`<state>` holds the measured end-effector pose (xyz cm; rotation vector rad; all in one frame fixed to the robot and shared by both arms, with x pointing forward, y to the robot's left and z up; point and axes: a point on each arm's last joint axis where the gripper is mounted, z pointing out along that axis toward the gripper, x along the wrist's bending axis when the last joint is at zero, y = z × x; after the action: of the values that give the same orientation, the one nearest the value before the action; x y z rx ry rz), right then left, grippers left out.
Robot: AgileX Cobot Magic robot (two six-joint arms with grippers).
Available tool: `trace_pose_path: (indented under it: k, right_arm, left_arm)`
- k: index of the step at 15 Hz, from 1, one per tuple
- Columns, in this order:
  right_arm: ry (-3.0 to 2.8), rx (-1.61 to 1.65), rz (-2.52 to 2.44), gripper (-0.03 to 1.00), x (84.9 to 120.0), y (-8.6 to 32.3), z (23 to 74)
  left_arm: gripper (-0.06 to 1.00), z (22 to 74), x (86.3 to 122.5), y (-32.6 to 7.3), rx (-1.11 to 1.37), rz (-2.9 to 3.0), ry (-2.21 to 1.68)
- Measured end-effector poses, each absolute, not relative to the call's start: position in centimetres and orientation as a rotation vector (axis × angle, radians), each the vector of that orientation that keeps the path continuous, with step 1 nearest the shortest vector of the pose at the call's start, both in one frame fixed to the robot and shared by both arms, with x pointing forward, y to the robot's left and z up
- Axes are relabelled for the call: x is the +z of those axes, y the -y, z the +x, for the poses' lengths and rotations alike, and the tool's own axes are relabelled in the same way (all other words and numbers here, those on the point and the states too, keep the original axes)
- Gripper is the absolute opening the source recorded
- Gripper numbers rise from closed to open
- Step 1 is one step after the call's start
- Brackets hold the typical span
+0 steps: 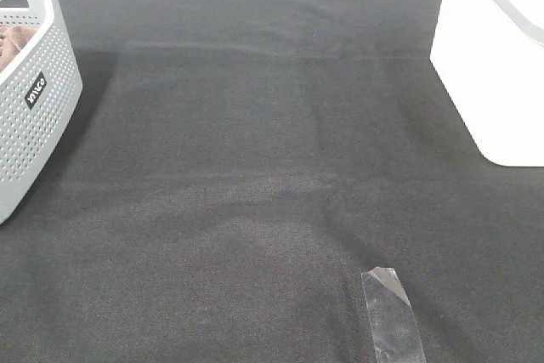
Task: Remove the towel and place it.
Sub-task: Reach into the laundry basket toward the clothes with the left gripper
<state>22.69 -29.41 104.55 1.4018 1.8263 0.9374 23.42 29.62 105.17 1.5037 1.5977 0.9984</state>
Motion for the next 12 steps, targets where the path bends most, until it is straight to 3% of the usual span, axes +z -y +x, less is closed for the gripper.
trace_pose_path:
  k: [12]
  right_arm:
    - [-1.826, 0.937, 1.402, 0.73, 104.55, 29.41, 22.69]
  left_arm:
    - [0.99, 23.42, 105.17, -29.62, 0.998, 1.504, -1.598]
